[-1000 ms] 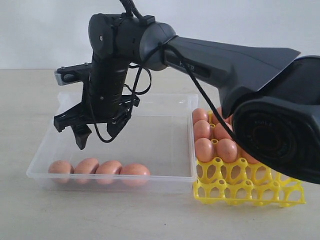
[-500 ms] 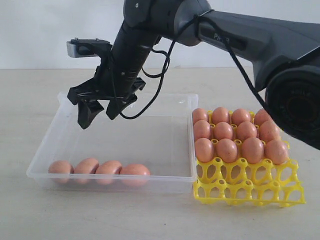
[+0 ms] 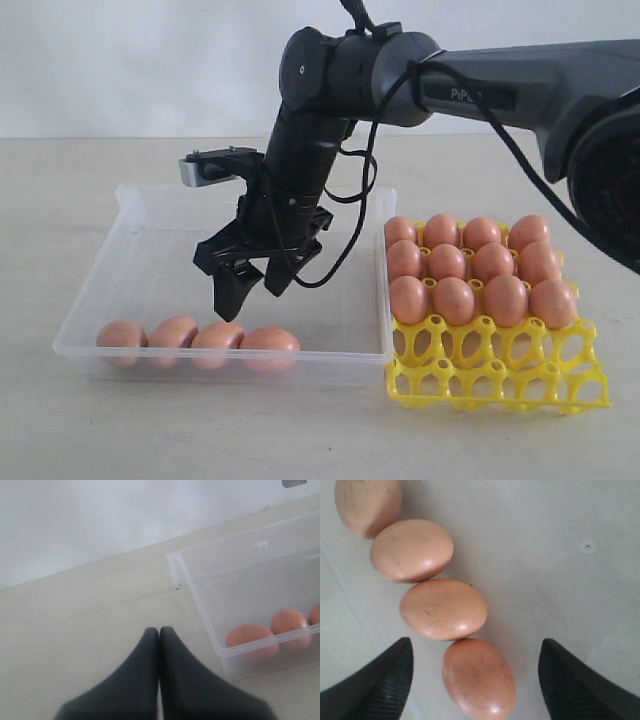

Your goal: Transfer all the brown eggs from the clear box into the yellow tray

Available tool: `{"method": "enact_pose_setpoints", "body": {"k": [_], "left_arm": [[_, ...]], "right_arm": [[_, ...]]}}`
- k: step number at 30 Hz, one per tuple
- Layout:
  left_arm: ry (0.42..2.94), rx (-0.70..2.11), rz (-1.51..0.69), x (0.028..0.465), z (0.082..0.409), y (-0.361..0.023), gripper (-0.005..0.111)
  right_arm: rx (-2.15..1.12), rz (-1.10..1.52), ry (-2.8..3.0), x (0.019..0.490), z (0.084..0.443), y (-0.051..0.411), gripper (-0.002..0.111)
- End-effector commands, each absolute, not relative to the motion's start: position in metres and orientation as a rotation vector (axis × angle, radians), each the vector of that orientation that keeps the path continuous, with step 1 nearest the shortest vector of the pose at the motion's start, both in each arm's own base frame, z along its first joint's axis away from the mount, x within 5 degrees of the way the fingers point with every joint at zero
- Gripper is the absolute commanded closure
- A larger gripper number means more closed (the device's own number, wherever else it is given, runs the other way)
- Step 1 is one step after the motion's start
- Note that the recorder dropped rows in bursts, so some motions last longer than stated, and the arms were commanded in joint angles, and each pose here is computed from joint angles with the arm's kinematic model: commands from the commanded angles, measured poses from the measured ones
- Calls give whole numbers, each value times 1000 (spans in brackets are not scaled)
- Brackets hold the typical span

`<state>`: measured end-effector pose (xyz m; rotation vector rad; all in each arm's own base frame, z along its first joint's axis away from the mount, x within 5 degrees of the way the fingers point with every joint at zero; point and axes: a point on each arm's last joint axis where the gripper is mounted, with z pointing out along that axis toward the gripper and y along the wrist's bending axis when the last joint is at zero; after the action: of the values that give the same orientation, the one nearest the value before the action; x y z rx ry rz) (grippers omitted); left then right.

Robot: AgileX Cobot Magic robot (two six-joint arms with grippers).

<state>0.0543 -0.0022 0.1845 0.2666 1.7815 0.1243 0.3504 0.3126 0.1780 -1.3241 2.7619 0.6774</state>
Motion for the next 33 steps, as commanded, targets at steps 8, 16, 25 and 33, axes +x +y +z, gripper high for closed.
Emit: {"method": "enact_pose_setpoints", "body": {"k": [8, 16, 25, 33], "left_arm": [[1772, 260, 118, 54, 186, -2, 111], [1772, 260, 118, 54, 186, -2, 111], [1772, 260, 118, 54, 186, -2, 111], [1772, 260, 118, 54, 186, -2, 111]], "right_arm": [[-1409, 562, 2725, 351, 181, 306, 41], [-1516, 561, 2649, 351, 181, 306, 43], [-1580, 554, 2602, 351, 181, 306, 49], [-1563, 608, 2597, 350, 183, 309, 106]]}}
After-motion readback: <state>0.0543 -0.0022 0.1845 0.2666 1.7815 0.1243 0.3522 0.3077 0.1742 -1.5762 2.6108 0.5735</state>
